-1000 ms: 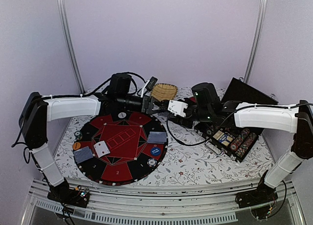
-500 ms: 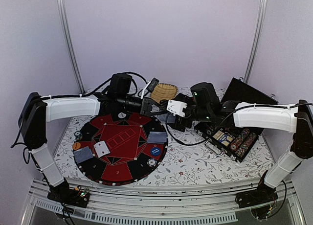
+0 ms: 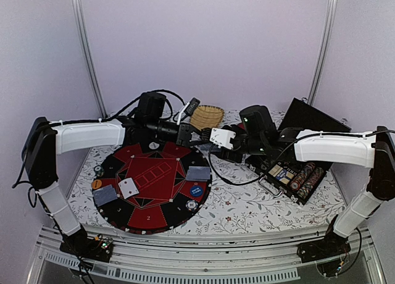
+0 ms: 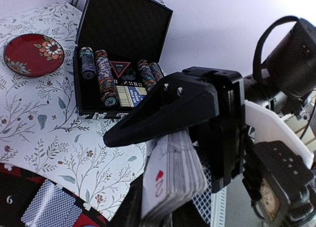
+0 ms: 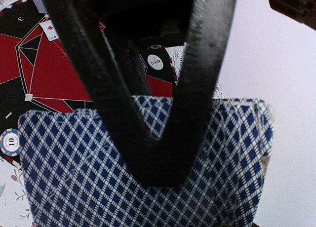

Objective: Distribute texas hold em gaming equipment
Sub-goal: Pass from the left arm to the right, then pick up the poker card from the face-down deck piles.

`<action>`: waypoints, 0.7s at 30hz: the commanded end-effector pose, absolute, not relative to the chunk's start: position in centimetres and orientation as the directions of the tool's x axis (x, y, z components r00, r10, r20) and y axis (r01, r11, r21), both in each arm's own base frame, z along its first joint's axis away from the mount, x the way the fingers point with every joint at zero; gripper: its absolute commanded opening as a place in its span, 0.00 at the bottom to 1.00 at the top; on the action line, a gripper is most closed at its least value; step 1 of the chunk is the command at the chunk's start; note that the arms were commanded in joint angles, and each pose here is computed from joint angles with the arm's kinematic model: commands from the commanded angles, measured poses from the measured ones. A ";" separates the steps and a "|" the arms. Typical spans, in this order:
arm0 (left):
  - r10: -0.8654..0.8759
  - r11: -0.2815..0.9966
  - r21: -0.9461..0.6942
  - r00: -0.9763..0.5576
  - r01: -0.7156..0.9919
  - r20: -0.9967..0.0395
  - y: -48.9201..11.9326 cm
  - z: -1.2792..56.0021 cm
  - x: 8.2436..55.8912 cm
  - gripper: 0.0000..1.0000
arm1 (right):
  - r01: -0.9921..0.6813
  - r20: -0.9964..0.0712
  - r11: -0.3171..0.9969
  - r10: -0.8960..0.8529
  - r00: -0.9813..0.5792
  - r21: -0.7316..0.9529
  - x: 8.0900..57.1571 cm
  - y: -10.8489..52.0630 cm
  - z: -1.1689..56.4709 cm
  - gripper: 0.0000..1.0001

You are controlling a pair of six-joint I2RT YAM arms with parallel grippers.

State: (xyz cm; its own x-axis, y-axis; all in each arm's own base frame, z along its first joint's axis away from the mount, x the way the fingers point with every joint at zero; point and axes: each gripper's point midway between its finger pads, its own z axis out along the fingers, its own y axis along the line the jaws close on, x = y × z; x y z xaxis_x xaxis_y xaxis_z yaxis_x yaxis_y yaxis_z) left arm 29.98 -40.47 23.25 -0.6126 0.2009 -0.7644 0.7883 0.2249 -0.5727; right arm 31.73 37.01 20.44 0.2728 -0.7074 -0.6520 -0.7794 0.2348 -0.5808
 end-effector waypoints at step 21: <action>0.172 0.278 -0.503 -0.558 0.818 -0.812 -37.9 27.0 30.2 0.52 | -0.764 -0.671 0.281 -0.697 0.253 -0.581 32.2 36.2 21.3 0.54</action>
State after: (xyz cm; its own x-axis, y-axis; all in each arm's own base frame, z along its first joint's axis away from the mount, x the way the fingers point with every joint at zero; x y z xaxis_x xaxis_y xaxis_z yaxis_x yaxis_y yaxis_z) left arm 31.00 -38.24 24.30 -0.5907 0.1907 -0.7840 0.7900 0.3346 -0.5138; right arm 31.97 36.50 19.87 0.2520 -0.7215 -0.6449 -0.7781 0.2452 -0.5783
